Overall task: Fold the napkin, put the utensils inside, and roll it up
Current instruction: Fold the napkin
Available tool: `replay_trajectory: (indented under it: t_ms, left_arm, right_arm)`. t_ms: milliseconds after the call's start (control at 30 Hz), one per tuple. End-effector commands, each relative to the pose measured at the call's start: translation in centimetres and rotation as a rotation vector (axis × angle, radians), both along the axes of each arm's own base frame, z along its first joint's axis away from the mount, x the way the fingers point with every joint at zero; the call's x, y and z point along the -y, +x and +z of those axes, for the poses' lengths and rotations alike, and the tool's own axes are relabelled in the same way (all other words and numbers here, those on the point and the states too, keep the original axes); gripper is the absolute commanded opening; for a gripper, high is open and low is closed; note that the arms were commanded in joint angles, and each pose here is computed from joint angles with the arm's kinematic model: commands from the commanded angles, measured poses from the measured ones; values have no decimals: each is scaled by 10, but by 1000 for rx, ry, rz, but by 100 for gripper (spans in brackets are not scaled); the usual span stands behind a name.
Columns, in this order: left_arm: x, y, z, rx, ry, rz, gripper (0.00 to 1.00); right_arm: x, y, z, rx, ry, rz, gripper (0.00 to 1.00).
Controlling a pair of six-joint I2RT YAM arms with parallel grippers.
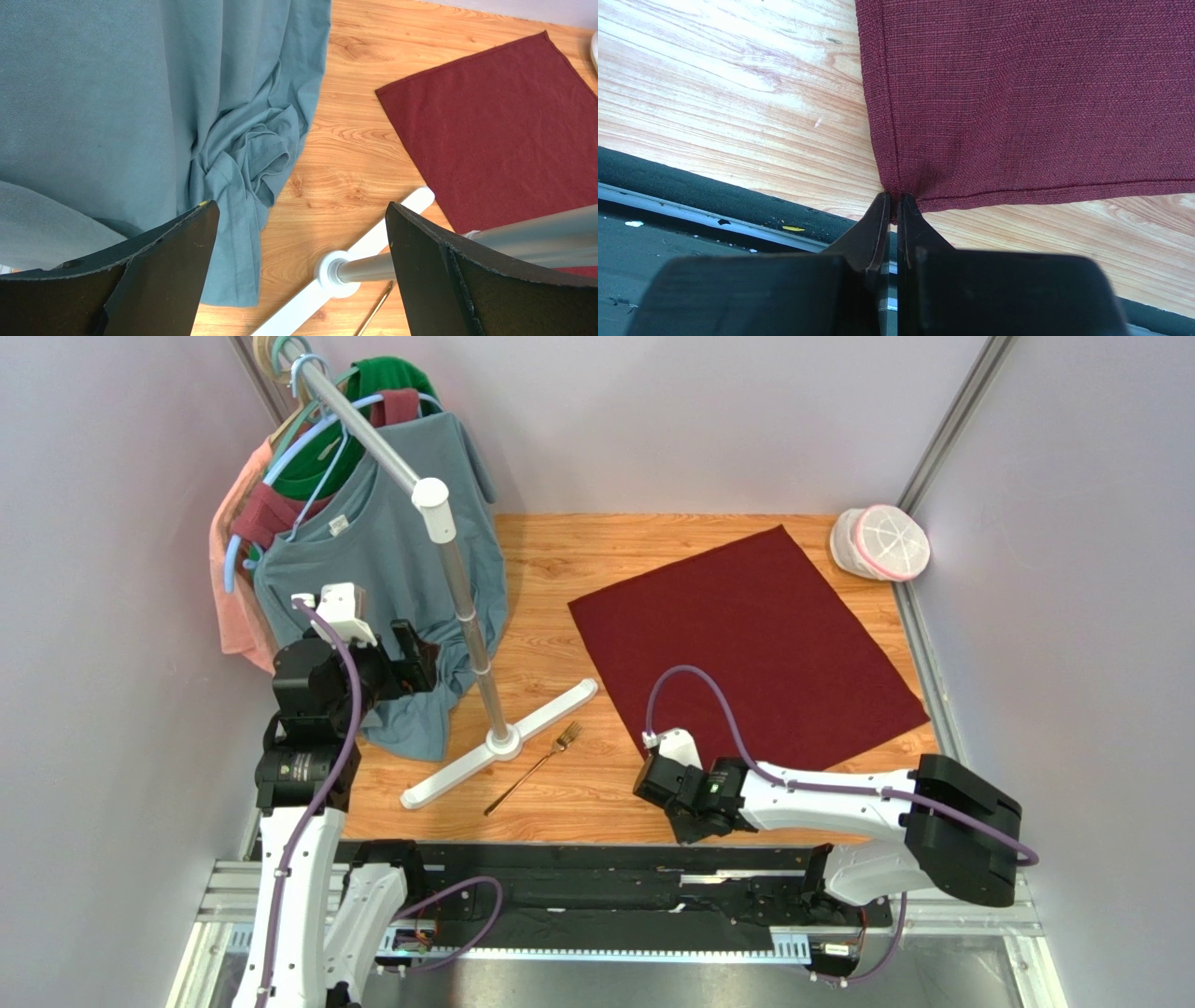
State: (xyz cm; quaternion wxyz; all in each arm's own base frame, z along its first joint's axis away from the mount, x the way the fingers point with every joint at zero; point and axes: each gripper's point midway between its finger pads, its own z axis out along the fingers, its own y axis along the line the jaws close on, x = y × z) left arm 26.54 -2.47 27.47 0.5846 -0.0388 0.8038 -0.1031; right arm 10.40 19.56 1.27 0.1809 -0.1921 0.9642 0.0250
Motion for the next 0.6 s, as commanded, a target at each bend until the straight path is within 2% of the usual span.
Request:
replay_trajectory:
  t_ms: [0,267,333,400,567]
  left_arm:
    - [-3,-2,18,45,-3,18,98]
    - [-3,-4,19,51,-2,20,97]
    - [-4,-4,19,49,1,23,98]
    - [-5,-3,19,49,3,29,98]
    - [-7,-2,14,31,9,37,98]
  right_arm:
    - [8,-24,-16,-111,-21,19,0]
    - [2,-25,20,-98,39,-7,0]
    - [-4,-13,38,-43,60,-16,0]
    - [2,0,50,10,20,-23,0]
    - [8,63,87,136,-3,-89,0]
